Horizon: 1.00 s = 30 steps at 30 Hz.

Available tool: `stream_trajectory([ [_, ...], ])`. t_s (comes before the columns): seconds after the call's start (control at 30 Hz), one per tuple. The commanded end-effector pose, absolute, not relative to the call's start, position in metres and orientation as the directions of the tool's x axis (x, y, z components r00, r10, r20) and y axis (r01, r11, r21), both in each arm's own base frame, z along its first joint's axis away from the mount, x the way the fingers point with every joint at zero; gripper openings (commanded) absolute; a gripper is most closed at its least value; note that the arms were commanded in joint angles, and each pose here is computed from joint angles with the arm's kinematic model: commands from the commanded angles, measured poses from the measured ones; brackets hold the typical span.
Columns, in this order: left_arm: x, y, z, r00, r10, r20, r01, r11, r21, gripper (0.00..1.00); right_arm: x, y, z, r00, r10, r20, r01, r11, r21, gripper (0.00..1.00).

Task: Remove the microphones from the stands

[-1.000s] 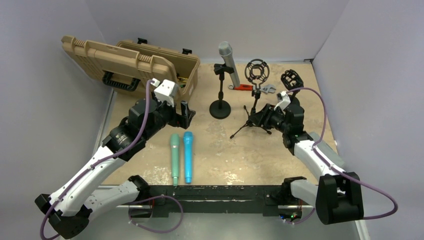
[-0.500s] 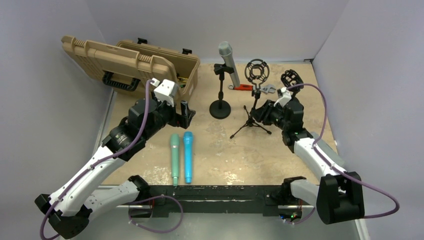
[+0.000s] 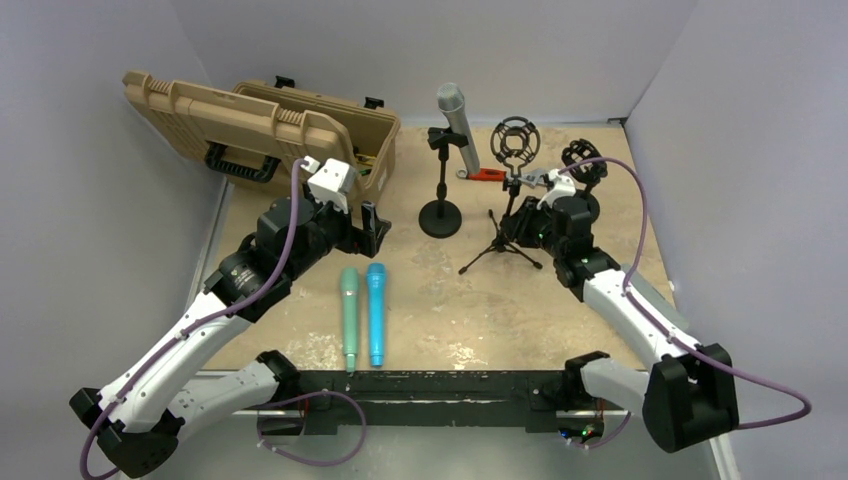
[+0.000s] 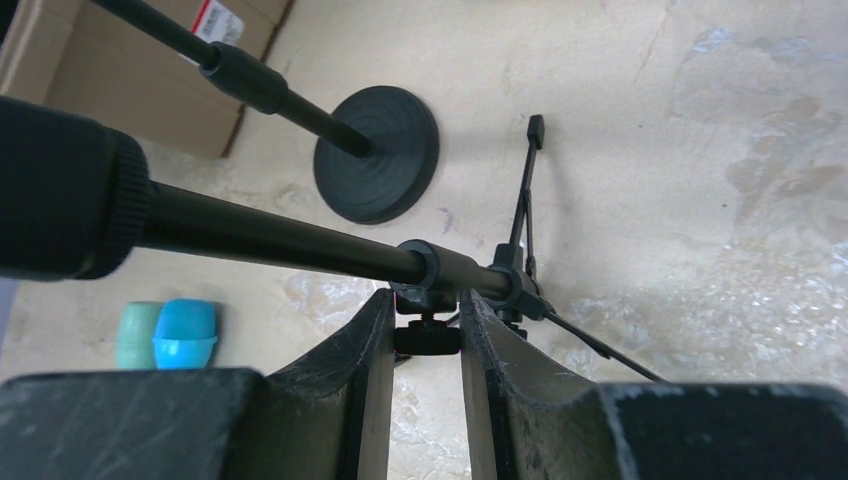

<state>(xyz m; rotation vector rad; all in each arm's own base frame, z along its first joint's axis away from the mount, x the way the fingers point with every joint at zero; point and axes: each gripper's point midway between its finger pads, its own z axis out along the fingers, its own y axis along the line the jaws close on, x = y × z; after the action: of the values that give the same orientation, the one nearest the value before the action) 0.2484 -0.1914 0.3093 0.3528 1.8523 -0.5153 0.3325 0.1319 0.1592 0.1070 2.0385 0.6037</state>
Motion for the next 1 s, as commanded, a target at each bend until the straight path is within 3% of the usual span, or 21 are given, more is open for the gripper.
stream_trajectory([
  [0.0,0.249,-0.193,0.329,-0.291,-0.035,-0.956,0.488,0.854,-0.180,0.83,0.338,0.106,0.164,-0.492,0.242,-0.836,-0.018,0.957,0.288,0.07],
  [0.2,0.249,-0.193,0.329,-0.293,-0.036,-0.956,0.487,0.854,-0.181,0.83,0.333,0.101,0.168,-0.487,0.128,-0.864,0.083,0.992,0.099,0.10],
  [0.33,0.248,-0.193,0.329,-0.294,-0.037,-0.955,0.490,0.852,-0.184,0.83,0.334,0.106,0.170,-0.481,0.098,-0.871,0.089,0.994,0.063,0.12],
  [0.4,0.249,-0.193,0.328,-0.295,-0.036,-0.955,0.487,0.854,-0.182,0.83,0.334,0.112,0.172,-0.480,0.108,-0.870,0.070,0.994,0.085,0.19],
  [0.77,0.248,-0.191,0.331,-0.286,-0.041,-0.957,0.486,0.855,-0.182,0.83,0.331,0.156,0.179,-0.530,0.258,-0.807,-0.118,0.921,0.372,0.80],
  [0.87,0.247,-0.192,0.332,-0.287,-0.042,-0.957,0.490,0.852,-0.184,0.83,0.328,0.152,0.179,-0.549,0.335,-0.766,-0.161,0.856,0.491,0.85],
  [0.97,0.247,-0.191,0.333,-0.283,-0.044,-0.958,0.489,0.853,-0.184,0.83,0.326,0.148,0.181,-0.553,0.396,-0.734,-0.199,0.792,0.577,0.78],
])
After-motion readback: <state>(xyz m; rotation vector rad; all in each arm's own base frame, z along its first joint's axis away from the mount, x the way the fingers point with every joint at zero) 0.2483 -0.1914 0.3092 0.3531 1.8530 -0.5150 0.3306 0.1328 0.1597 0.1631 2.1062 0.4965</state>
